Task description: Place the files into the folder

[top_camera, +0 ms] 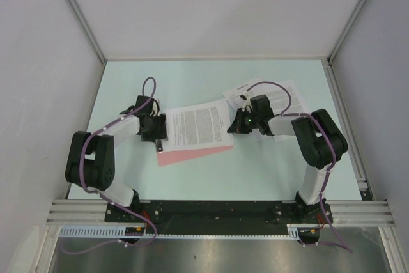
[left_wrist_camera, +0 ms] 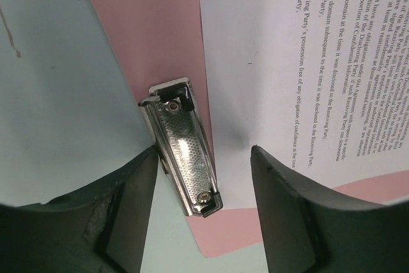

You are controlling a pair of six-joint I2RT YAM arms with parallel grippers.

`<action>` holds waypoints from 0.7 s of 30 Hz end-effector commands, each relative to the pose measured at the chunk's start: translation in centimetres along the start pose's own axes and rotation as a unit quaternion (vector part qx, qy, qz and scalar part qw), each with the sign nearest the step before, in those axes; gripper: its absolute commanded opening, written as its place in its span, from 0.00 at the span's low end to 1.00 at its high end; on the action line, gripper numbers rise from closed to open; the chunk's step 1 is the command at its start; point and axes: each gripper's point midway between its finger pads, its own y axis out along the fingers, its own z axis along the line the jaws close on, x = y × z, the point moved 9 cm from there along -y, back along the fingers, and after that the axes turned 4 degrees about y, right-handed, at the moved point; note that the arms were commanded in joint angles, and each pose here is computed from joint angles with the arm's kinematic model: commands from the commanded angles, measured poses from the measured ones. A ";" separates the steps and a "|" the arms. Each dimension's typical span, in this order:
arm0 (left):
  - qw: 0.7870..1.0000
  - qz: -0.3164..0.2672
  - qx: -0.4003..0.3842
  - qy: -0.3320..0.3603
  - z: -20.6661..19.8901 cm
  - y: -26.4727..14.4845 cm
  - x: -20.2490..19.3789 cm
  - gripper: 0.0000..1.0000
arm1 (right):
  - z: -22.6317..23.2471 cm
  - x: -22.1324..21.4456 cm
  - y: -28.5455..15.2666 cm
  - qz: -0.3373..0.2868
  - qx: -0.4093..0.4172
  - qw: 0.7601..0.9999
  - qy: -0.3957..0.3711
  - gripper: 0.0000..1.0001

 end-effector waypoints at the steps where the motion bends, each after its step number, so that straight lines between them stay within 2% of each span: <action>1: 0.999 0.031 0.004 -0.004 -0.5 -0.2 -0.6 0.62 | -2.1 -3.8 0.1 0.075 -0.073 0.994 0.014 0.00; 3: 0.999 0.024 0.021 -0.006 -0.2 -0.5 -0.7 0.59 | -2.0 -3.8 0.1 0.073 -0.073 0.995 0.013 0.00; 5: 1.000 0.008 0.023 -0.016 -0.3 -1.2 -0.5 0.48 | -2.1 -3.8 0.3 0.073 -0.073 0.995 0.013 0.00; 6: 0.999 0.003 0.021 -0.026 -0.5 -1.4 -0.4 0.47 | -2.1 -3.8 0.3 0.073 -0.072 0.995 0.013 0.00; 8: 0.999 -0.011 0.022 -0.036 -0.6 -2.0 -0.2 0.57 | -2.0 -3.8 0.4 0.073 -0.068 0.995 0.014 0.00; 9: 0.998 -0.019 0.028 -0.046 -0.7 -2.2 -0.2 0.71 | -2.1 -3.9 0.4 0.074 -0.069 0.995 0.014 0.00; 10: 0.998 -0.021 0.033 -0.050 -0.7 -2.4 -0.3 0.74 | -2.1 -3.9 0.4 0.075 -0.070 0.995 0.015 0.00; 14: 0.995 -0.052 0.052 -0.064 -0.5 -3.3 0.0 0.71 | -2.2 -4.0 0.4 0.077 -0.074 0.994 0.013 0.00; 16: 0.996 -0.039 0.048 -0.066 -0.7 -3.1 0.1 0.66 | -2.1 -4.0 0.4 0.077 -0.073 0.994 0.013 0.00; 21: 0.993 -0.030 0.080 -0.083 -0.4 -2.4 -0.5 0.65 | -1.7 -3.8 0.2 0.072 -0.067 0.995 0.012 0.00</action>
